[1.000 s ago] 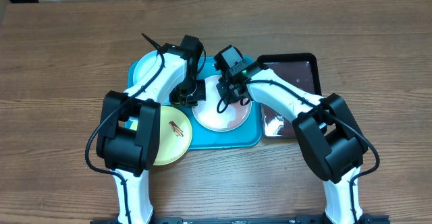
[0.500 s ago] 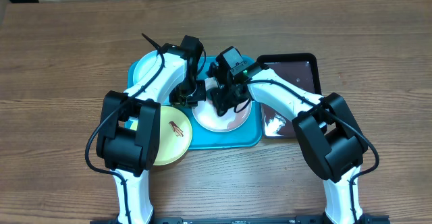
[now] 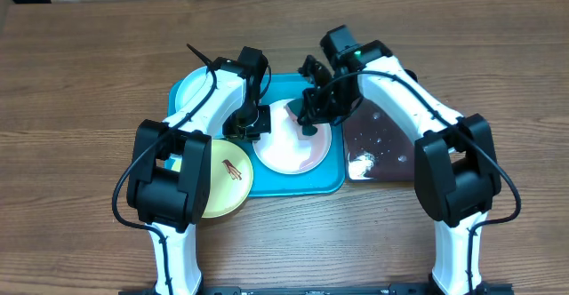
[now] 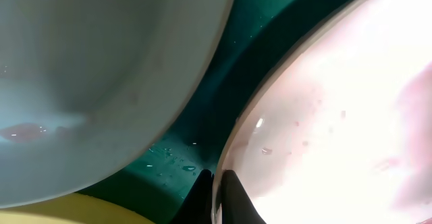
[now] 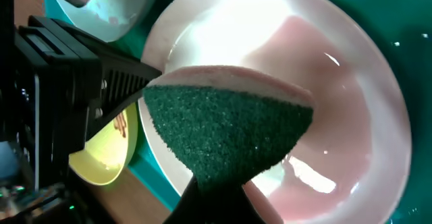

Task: Clean dirty plates on tray and stack at the side
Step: 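Scrub the white plate surface with the sponge in the right gripper, then return the sponge to the black tray and release it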

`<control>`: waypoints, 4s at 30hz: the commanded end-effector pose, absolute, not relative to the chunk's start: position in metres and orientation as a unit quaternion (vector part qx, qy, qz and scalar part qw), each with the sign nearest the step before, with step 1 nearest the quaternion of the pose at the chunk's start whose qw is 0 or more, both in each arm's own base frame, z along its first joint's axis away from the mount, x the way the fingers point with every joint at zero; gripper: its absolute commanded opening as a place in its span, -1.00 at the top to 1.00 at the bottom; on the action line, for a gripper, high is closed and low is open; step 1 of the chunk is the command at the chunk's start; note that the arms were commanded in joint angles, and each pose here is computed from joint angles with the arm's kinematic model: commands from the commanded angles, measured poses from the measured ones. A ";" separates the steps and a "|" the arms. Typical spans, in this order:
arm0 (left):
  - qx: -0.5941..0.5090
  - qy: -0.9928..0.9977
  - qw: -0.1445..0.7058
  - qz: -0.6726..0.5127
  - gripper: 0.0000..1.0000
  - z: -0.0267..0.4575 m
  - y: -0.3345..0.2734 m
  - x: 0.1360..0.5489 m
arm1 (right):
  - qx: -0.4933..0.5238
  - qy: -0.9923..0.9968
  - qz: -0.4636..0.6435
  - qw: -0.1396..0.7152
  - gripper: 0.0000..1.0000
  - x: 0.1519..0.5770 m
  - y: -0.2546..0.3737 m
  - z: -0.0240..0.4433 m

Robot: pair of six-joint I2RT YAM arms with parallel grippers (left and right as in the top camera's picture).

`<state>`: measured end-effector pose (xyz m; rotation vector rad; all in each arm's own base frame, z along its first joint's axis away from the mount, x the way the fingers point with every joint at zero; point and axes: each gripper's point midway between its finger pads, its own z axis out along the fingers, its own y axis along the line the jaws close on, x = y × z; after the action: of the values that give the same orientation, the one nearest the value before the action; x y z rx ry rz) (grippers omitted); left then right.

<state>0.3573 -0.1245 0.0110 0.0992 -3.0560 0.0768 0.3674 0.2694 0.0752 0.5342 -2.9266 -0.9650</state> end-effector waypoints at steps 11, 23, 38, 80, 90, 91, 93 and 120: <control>0.028 -0.998 0.047 0.020 0.90 0.005 -0.124 0.354 | 0.167 -0.899 -0.403 0.033 0.92 0.347 0.291 0.076; 0.028 -0.998 0.046 0.021 0.89 0.005 -0.125 0.355 | 0.171 -0.880 -0.441 0.039 0.92 0.330 0.296 0.050; 0.028 -0.998 0.046 0.021 0.91 0.005 -0.125 0.355 | 0.166 -0.866 -0.471 0.034 0.92 0.325 0.310 0.044; 0.028 -0.998 0.048 0.021 0.78 0.005 -0.124 0.354 | 0.106 -0.913 -0.390 -0.055 0.93 0.395 0.237 0.139; 0.028 -0.998 0.047 0.021 0.78 0.005 -0.124 0.354 | -0.009 -0.991 -0.136 -0.014 0.93 0.389 0.100 0.094; 0.028 -0.998 0.047 0.021 0.78 0.005 -0.124 0.355 | -0.010 -0.992 -0.124 -0.010 0.92 0.387 0.096 0.093; 0.028 -0.998 0.044 0.022 0.78 0.005 -0.125 0.356 | -0.008 -0.996 -0.085 -0.008 0.92 0.384 0.086 0.088; 0.030 -0.998 0.041 0.023 0.74 0.004 -0.126 0.357 | 0.018 -0.994 -0.111 -0.014 0.92 0.379 0.116 0.057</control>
<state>0.3609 -0.1261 0.0104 0.0988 -3.0701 0.0885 0.3834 0.1035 0.0500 0.0197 -3.1392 -0.3161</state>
